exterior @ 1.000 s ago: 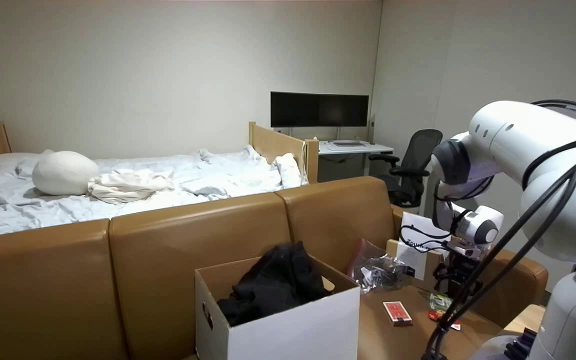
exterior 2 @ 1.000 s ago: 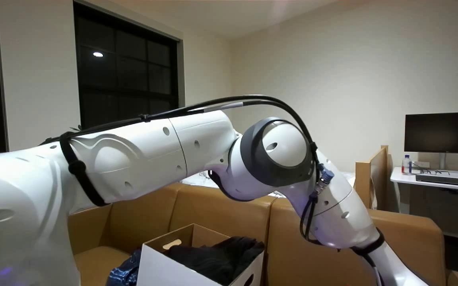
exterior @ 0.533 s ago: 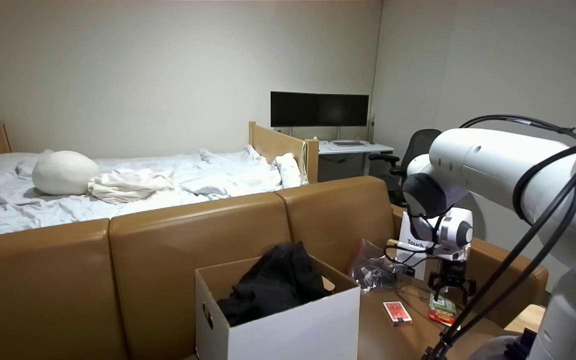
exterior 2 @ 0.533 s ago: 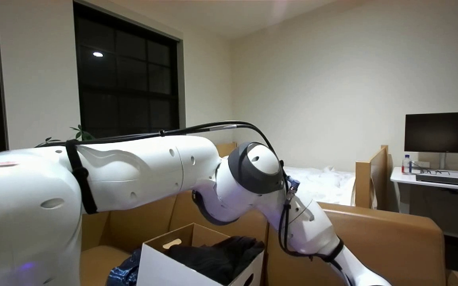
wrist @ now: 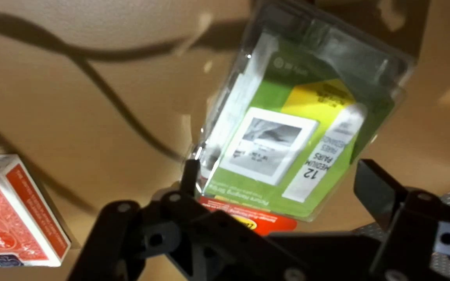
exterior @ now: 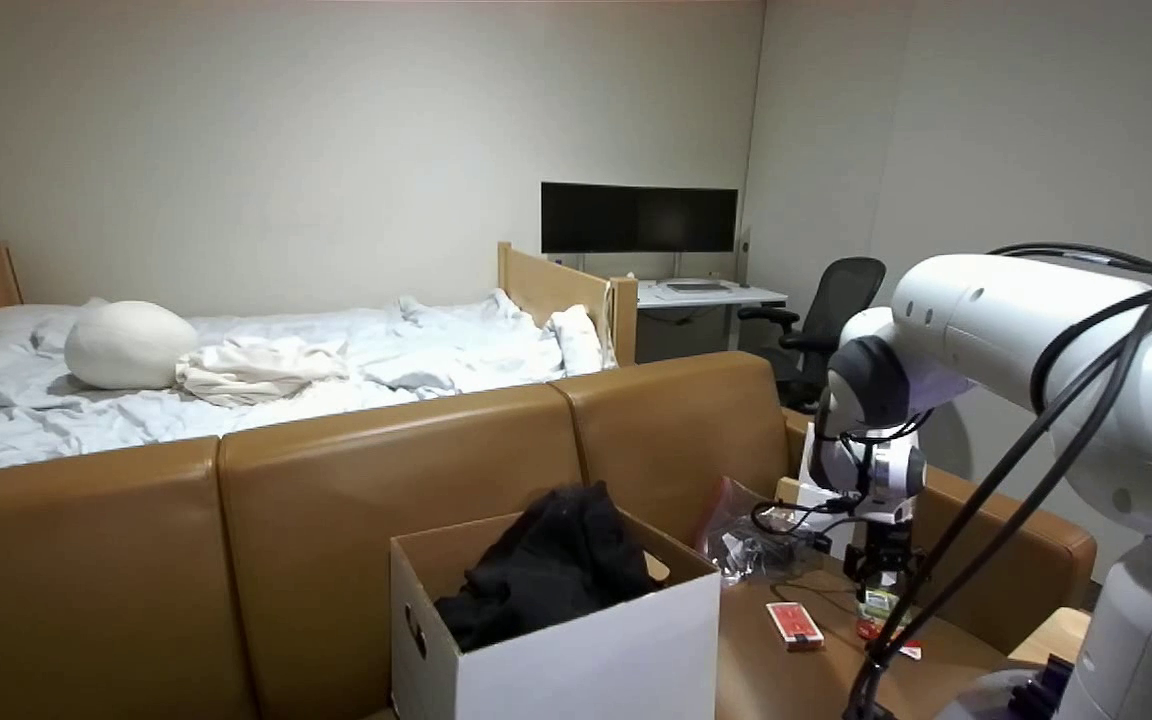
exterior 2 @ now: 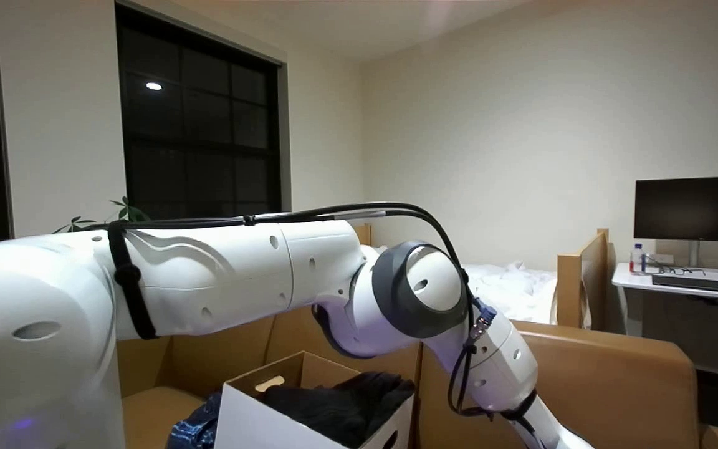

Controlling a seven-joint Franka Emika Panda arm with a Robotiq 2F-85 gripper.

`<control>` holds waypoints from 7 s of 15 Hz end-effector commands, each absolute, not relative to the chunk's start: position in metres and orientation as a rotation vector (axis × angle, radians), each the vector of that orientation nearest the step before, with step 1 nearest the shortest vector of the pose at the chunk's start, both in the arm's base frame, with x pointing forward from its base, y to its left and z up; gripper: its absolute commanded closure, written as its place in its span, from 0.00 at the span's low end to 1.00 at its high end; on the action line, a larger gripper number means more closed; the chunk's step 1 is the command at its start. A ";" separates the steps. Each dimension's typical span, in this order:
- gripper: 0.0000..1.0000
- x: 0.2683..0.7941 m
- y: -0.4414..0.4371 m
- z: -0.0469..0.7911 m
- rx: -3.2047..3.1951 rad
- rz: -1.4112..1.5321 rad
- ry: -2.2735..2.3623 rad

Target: Pick up the packet and the card box and put them in the storage box

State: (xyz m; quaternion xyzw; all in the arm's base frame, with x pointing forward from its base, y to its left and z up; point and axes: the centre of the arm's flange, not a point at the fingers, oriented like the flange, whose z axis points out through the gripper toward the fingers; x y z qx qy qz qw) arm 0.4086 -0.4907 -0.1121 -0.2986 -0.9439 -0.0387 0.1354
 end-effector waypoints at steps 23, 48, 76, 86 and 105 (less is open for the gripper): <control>0.00 0.542 -0.455 -0.170 -0.339 -0.481 -3.029; 0.00 0.477 -0.492 -0.135 -0.222 -0.538 -3.408; 0.00 0.532 -0.436 -0.158 0.103 -0.246 -3.068; 0.00 0.540 -0.409 -0.128 0.251 -0.177 -3.153; 0.00 0.547 -0.435 -0.133 0.212 -0.125 -3.188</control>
